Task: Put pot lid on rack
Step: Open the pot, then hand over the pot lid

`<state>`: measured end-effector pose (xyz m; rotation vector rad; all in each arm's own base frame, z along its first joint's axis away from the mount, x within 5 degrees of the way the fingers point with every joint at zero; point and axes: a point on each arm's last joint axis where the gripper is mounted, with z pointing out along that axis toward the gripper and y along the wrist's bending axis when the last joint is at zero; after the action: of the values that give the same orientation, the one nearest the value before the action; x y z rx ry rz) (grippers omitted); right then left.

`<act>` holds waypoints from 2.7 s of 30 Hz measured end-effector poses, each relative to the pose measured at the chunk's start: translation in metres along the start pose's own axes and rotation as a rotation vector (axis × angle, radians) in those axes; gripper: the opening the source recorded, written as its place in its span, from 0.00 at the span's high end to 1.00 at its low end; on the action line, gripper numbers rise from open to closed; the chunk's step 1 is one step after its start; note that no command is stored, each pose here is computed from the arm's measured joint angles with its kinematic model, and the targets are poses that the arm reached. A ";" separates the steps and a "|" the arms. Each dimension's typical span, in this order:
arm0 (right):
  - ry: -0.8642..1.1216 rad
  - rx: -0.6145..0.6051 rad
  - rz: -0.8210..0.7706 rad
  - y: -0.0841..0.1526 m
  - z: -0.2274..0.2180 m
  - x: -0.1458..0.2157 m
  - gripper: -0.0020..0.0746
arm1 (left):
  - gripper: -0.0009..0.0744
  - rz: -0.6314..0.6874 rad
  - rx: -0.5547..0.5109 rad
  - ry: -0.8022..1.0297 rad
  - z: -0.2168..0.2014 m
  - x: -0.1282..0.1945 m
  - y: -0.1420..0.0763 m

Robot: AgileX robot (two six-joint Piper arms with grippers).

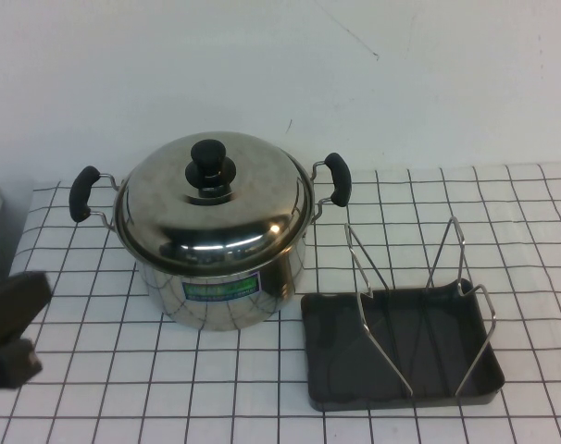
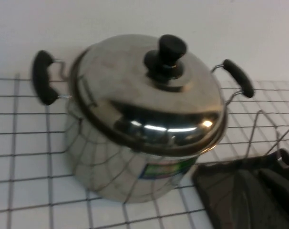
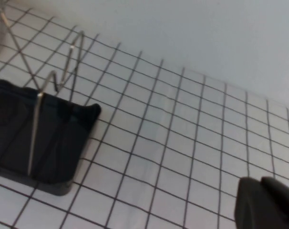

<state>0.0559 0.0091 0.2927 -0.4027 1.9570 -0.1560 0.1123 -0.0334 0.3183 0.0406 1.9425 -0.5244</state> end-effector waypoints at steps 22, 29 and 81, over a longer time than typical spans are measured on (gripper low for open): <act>0.046 -0.234 -0.099 0.026 0.017 0.026 0.98 | 0.48 0.403 0.302 -0.043 0.171 -0.071 -0.015; 0.035 -0.246 -0.103 0.027 0.017 0.025 0.98 | 0.09 0.409 0.158 0.051 0.218 -0.054 0.004; -0.455 -0.454 0.318 0.037 0.002 -0.023 0.98 | 0.55 0.491 0.626 -0.141 0.174 -0.101 -0.056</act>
<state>0.0585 0.0520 0.3010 -0.3731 1.5649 0.5498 0.2915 -0.1289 0.3689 0.8322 1.4912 -0.7535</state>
